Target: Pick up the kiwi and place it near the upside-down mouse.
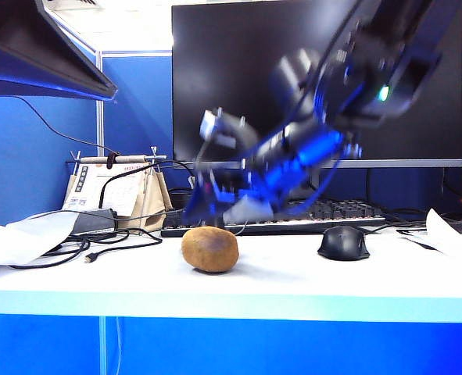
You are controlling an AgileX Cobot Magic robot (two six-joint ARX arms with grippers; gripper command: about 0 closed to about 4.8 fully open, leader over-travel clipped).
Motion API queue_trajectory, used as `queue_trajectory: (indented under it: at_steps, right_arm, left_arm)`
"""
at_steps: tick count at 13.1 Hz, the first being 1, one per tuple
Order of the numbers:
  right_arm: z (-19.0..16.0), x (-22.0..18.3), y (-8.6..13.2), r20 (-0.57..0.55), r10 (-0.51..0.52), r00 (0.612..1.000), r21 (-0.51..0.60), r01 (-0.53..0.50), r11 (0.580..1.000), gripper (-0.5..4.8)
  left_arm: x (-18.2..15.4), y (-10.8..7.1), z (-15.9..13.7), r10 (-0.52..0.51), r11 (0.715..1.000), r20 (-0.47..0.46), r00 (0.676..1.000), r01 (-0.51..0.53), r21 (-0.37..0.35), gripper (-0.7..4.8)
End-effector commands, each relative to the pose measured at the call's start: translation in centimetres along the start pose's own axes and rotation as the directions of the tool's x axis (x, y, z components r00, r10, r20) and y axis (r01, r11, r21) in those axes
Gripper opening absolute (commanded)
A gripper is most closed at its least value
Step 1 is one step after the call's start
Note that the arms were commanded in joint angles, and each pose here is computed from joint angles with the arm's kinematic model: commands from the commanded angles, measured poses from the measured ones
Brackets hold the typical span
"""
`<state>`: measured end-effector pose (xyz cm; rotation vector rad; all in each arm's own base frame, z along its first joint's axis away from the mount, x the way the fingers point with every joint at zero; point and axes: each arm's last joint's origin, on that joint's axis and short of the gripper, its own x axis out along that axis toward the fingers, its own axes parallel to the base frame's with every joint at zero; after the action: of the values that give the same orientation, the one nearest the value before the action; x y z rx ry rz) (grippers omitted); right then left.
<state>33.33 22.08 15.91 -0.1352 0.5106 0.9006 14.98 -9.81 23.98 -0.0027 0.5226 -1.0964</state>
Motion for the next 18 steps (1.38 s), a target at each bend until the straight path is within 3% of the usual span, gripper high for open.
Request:
queue_trajectory:
  at_steps: [1,2,3,4,7,9,11,14,16,17,18]
  right_arm:
    - [3.1,-2.9,0.8,0.073,-0.004,0.997,-0.024,0.006,1.000,4.79]
    - [3.9,-3.7,1.1,0.088,-0.011,0.996,-0.033,0.014,0.999,4.76]
    - [5.0,-5.3,1.5,0.103,-0.009,0.995,-0.071,0.016,0.997,2.36]
    - [5.6,-6.2,1.8,0.113,-0.012,0.994,-0.090,0.022,0.996,1.22]
    - [7.0,-10.8,2.9,0.210,-0.129,0.969,-0.095,0.151,0.984,1.07]
    - [5.4,-13.7,3.8,0.228,-0.206,0.952,-0.062,0.225,0.972,1.14]
    - [1.0,-17.2,5.0,0.250,-0.326,0.912,0.050,0.324,0.945,1.27]
    - [-4.6,-20.5,6.3,0.290,-0.438,0.851,0.163,0.407,0.899,1.27]
    - [-8.1,-23.0,7.1,0.352,-0.546,0.760,0.219,0.500,0.838,1.27]
    - [-9.9,-25.2,7.6,0.425,-0.653,0.626,0.306,0.580,0.755,1.27]
    - [-10.8,-26.1,7.7,0.436,-0.719,0.541,0.364,0.625,0.691,1.27]
  left_arm:
    - [-0.1,-0.1,0.2,-0.006,1.000,0.010,1.000,0.006,0.019,-0.01]
    - [-0.1,-0.1,0.2,-0.005,1.000,0.009,1.000,0.005,0.019,-0.01]
    - [-0.1,-0.1,0.2,-0.006,0.999,0.009,1.000,0.005,0.039,-0.01]
    - [-0.1,-0.1,0.2,-0.005,0.999,0.009,1.000,0.005,0.049,-0.01]
    - [-0.1,-0.1,0.0,-0.010,0.993,-0.005,1.000,0.011,0.121,-0.01]
    - [-0.3,-0.2,-0.5,-0.012,0.986,-0.043,0.999,0.019,0.165,-0.01]
    - [-0.3,-0.3,-1.1,-0.023,0.992,-0.091,0.996,0.034,0.125,-0.01]
    - [0.1,0.1,-2.4,0.022,0.992,-0.089,0.996,-0.010,0.129,-0.01]
    - [0.5,0.7,-3.5,0.138,0.987,-0.067,0.988,-0.131,0.091,-0.01]
    - [0.4,1.0,-3.9,0.161,0.985,-0.019,0.987,-0.160,0.058,-0.01]
    - [0.1,1.1,-4.1,0.212,0.975,0.006,0.977,-0.212,0.063,-0.01]
